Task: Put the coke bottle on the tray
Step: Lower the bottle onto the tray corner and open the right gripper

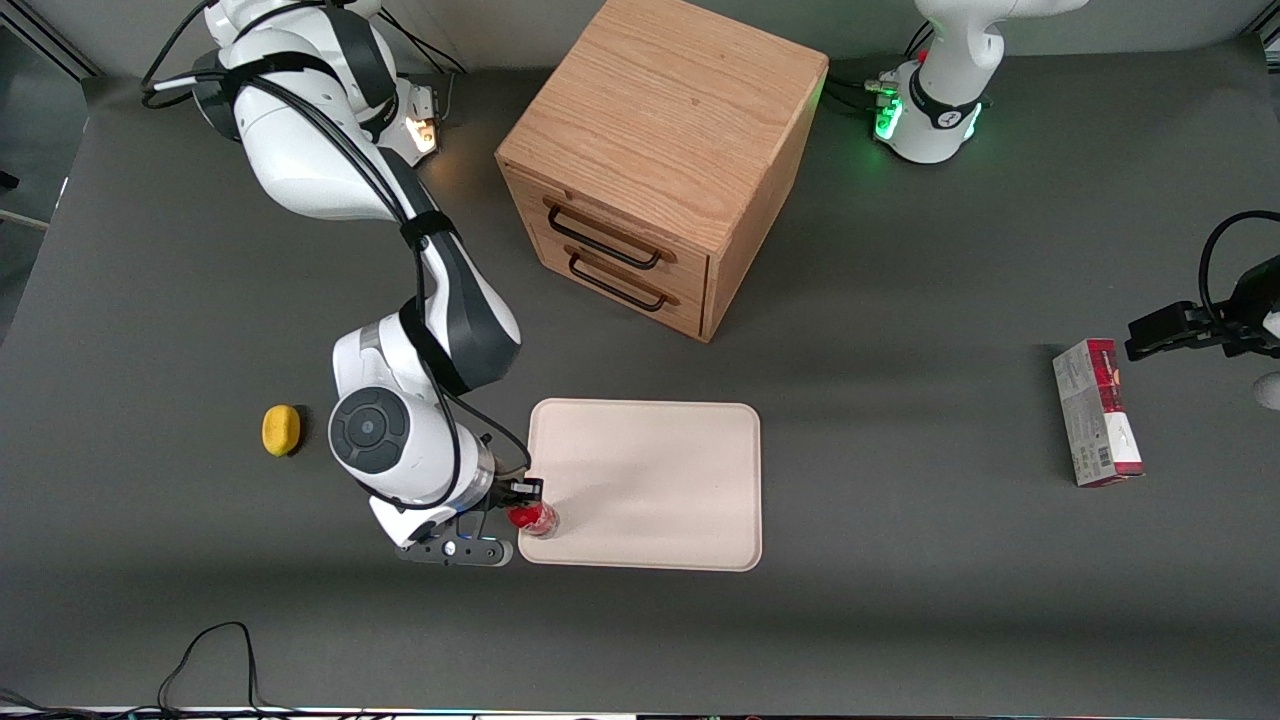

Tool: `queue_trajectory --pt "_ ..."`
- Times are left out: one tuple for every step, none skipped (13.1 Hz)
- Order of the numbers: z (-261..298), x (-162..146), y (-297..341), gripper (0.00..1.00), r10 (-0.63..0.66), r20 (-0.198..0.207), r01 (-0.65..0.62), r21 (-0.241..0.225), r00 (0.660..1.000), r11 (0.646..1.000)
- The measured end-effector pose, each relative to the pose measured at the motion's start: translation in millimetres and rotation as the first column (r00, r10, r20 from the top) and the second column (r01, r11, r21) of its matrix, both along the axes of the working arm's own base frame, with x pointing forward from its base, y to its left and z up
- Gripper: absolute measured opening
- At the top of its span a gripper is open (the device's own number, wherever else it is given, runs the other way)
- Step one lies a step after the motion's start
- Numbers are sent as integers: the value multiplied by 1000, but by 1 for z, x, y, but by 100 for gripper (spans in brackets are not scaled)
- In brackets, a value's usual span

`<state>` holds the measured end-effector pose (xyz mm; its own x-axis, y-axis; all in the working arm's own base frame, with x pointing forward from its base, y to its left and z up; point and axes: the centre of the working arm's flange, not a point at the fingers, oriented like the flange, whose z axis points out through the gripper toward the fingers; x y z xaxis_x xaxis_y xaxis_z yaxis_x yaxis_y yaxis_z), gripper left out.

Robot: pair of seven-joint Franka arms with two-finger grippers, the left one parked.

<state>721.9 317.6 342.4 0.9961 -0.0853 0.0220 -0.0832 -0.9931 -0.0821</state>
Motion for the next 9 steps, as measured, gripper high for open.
queue_trajectory --pt "-3 0 1 31 -1 -1 1 0 1000 1000" --pt "-4 0 2 31 -2 0 2 1 1000 1000" --pt "-5 0 2 31 -3 1 3 2 1000 1000" --pt "-5 1 2 37 -3 2 3 2 1000 1000" --pt "-4 1 2 48 -3 5 3 4 1000 1000" --pt "-2 1 2 57 -2 9 2 5 1000 1000" --pt "0 1 3 69 -2 12 2 7 1000 1000" --pt "1 2 3 80 -2 15 2 8 1000 1000" --pt "1 2 3 92 -2 15 1 8 1000 1000"
